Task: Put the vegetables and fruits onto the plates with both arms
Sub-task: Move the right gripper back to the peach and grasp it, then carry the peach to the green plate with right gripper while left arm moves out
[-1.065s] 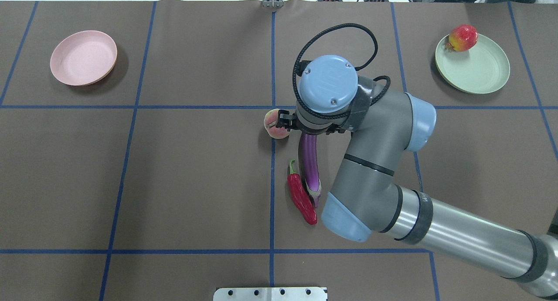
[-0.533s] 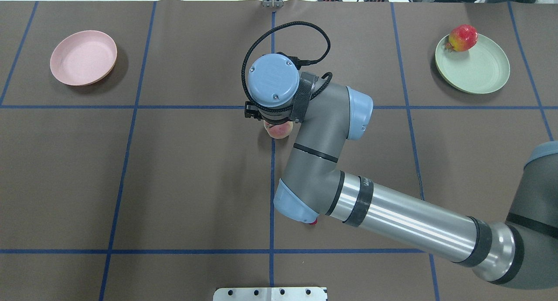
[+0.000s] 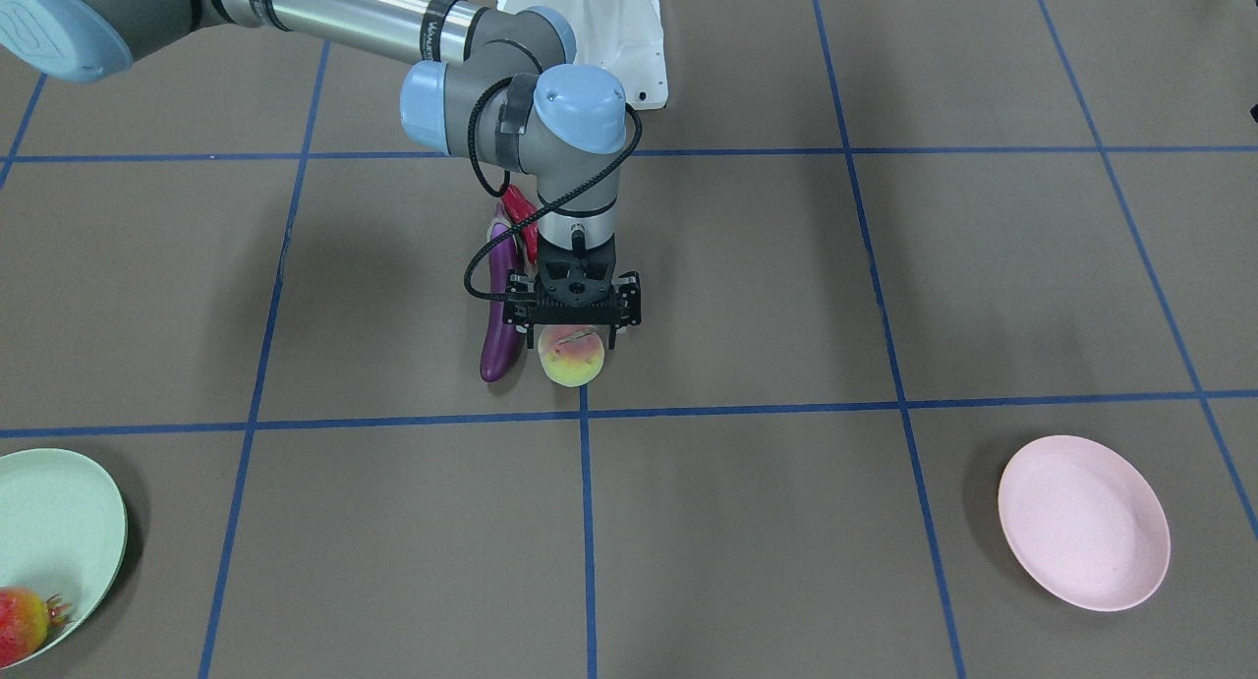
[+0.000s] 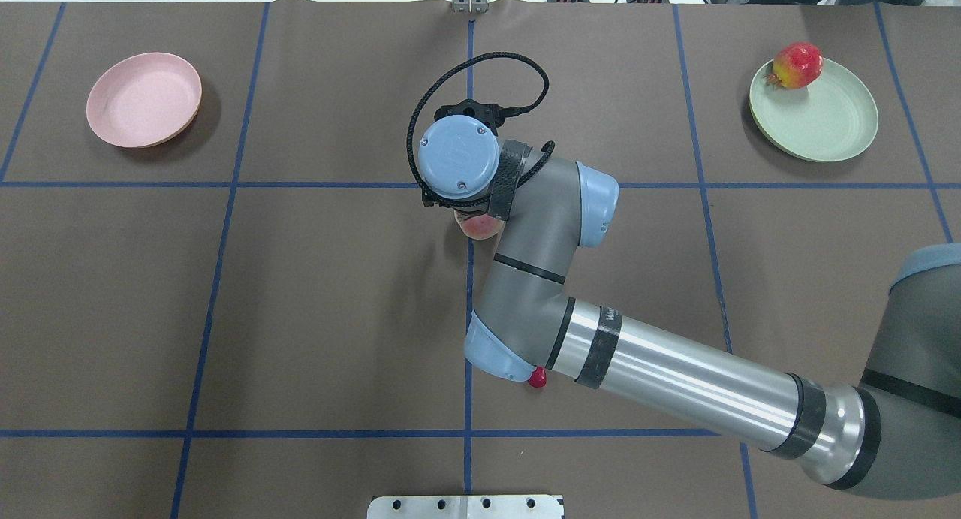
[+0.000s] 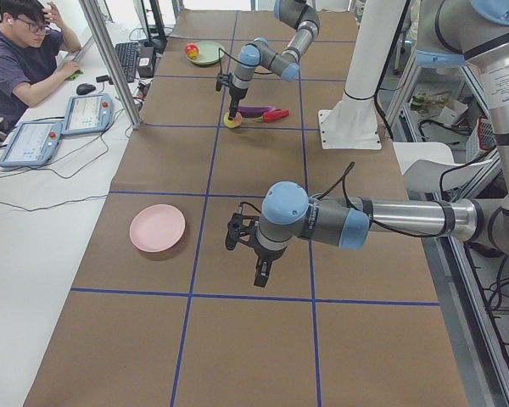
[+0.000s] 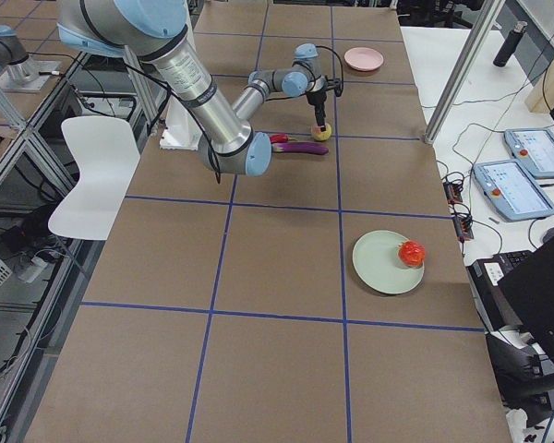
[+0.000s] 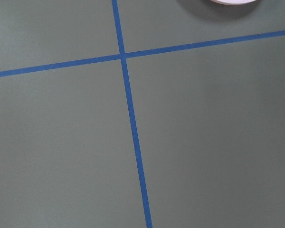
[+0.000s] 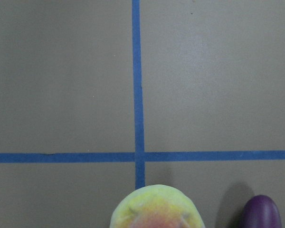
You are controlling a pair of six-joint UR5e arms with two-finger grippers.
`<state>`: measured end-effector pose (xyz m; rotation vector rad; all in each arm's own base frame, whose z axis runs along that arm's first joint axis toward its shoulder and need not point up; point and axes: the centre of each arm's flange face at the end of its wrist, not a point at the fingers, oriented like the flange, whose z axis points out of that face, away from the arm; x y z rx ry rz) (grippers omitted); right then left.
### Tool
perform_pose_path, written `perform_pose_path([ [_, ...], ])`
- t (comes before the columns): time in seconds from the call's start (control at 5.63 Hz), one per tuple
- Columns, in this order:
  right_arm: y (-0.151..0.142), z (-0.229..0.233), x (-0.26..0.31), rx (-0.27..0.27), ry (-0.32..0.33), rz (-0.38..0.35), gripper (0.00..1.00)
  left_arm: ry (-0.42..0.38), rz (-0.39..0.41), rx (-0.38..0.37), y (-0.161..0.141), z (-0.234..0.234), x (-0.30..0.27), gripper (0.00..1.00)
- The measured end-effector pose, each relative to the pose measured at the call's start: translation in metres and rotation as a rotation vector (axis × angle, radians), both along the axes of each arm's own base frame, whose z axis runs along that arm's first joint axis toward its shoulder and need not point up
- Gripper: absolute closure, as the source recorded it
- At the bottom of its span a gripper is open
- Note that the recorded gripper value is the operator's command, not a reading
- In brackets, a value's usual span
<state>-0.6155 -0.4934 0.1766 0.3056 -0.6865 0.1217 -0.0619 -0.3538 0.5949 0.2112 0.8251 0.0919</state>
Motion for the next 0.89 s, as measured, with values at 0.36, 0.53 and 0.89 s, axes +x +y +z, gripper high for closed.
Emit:
perform_pose_path([
  [0.36, 0.002, 0.006, -0.008, 0.006, 0.012, -0.006, 0.06, 0.0, 0.0, 0.0, 0.0, 0.0, 0.0, 0.0],
  [0.53, 0.002, 0.011, -0.014, 0.013, 0.007, -0.006, 0.39, 0.0, 0.0, -0.002, 0.0, 0.001, 0.0, 0.0],
  [0.89, 0.001, 0.013, -0.02, 0.027, -0.025, -0.006, 1.0, 0.0, 0.001, -0.004, 0.0, 0.003, 0.0, 0.0],
])
